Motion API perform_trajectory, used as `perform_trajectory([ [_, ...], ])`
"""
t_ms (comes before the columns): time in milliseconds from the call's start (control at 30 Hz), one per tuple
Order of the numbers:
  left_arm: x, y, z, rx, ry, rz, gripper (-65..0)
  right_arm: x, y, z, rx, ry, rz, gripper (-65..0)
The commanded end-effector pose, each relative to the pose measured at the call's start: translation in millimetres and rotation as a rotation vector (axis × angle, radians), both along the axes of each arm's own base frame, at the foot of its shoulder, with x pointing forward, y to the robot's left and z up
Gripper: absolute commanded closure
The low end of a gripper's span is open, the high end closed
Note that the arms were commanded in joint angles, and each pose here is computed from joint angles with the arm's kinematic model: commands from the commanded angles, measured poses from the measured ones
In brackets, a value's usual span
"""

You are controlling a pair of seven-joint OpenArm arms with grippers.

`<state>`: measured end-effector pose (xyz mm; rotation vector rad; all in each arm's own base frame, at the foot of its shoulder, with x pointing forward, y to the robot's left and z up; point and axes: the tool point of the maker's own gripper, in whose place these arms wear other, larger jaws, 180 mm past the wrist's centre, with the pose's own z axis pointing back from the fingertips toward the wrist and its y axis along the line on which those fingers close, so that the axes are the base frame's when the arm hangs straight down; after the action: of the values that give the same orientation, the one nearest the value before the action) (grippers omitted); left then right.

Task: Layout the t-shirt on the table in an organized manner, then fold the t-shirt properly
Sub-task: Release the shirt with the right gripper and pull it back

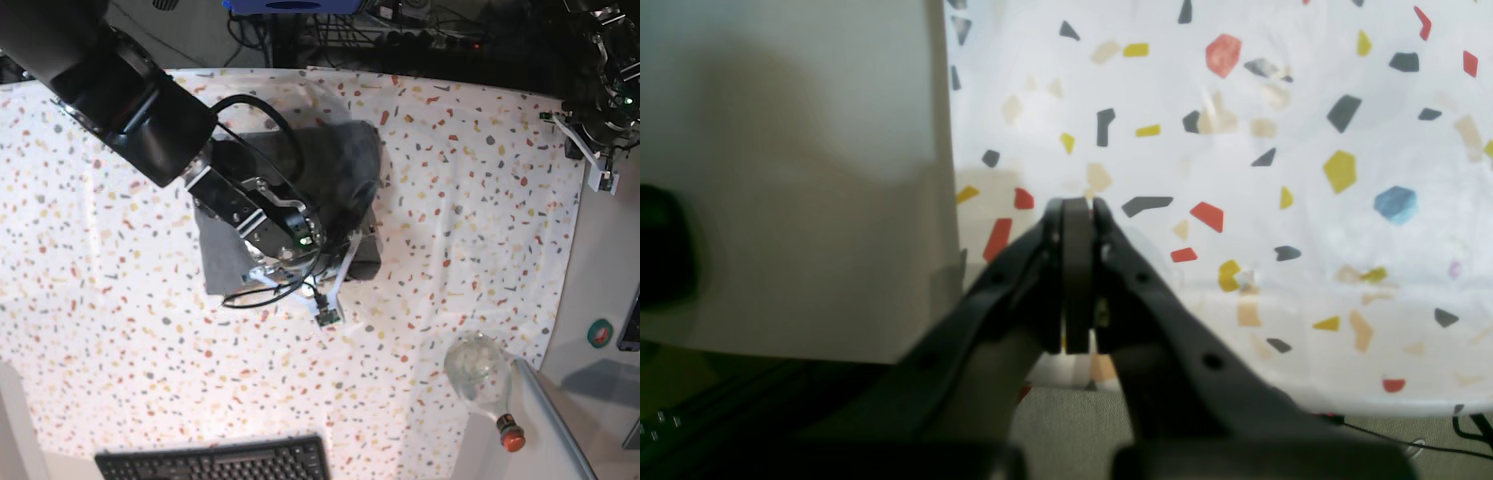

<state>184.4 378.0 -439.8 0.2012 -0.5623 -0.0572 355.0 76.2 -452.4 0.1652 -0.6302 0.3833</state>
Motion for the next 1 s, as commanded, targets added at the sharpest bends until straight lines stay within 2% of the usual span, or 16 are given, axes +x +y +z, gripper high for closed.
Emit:
perform_trajectory([
  [0,7.0,9.0,12.1,0.027,-0.034,-0.001,0.0,14.9,19.6,19.9,0.043,-0.057,0.024,0.0],
  [67,7.0,9.0,12.1,0.027,-0.034,-0.001,0.0,4.7,34.9,17.2,0.036,-0.054,0.069,0.0],
  [167,6.7,9.1,11.7,0.026,-0.033,0.000,0.0,-20.3,62.7,15.7,0.009,-0.075,0.201,0.0],
  [267,7.3,9.1,12.0,0.026,-0.034,0.000,0.0,-36.3,80.2,14.4,-0.001,-0.079,0.270,0.0],
  [400,8.0,9.1,12.3,0.026,-0.036,0.000,0.0,-42.0,89.6,22.0,0.018,-0.095,0.298,0.0],
  [533,10.5,6.3,11.7,0.022,-0.038,-0.006,0.0,-38.7,93.0,60.9,0.102,-0.178,0.324,0.0],
  [633,10.1,-0.3,8.5,0.007,-0.041,-0.003,0.0,-16.3,55.7,83.2,0.135,-0.227,0.207,0.0],
  [733,9.8,-11.7,3.4,-0.018,-0.046,0.000,0.0,13.6,-17.4,80.4,0.099,-0.188,-0.019,0.0],
  [800,14.2,-29.2,-3.7,-0.047,-0.044,-0.023,0.0,24.1,-61.9,71.6,0.091,-0.155,-0.133,0.0],
  [867,24.2,-52.9,-7.2,-0.066,-0.042,-0.089,0.0,25.3,-87.1,65.0,0.102,-0.138,-0.181,0.0],
  [967,37.9,-96.3,-10.0,-0.109,-0.056,-0.180,0.0,11.4,-97.0,49.0,0.109,-0.094,-0.189,0.0],
])
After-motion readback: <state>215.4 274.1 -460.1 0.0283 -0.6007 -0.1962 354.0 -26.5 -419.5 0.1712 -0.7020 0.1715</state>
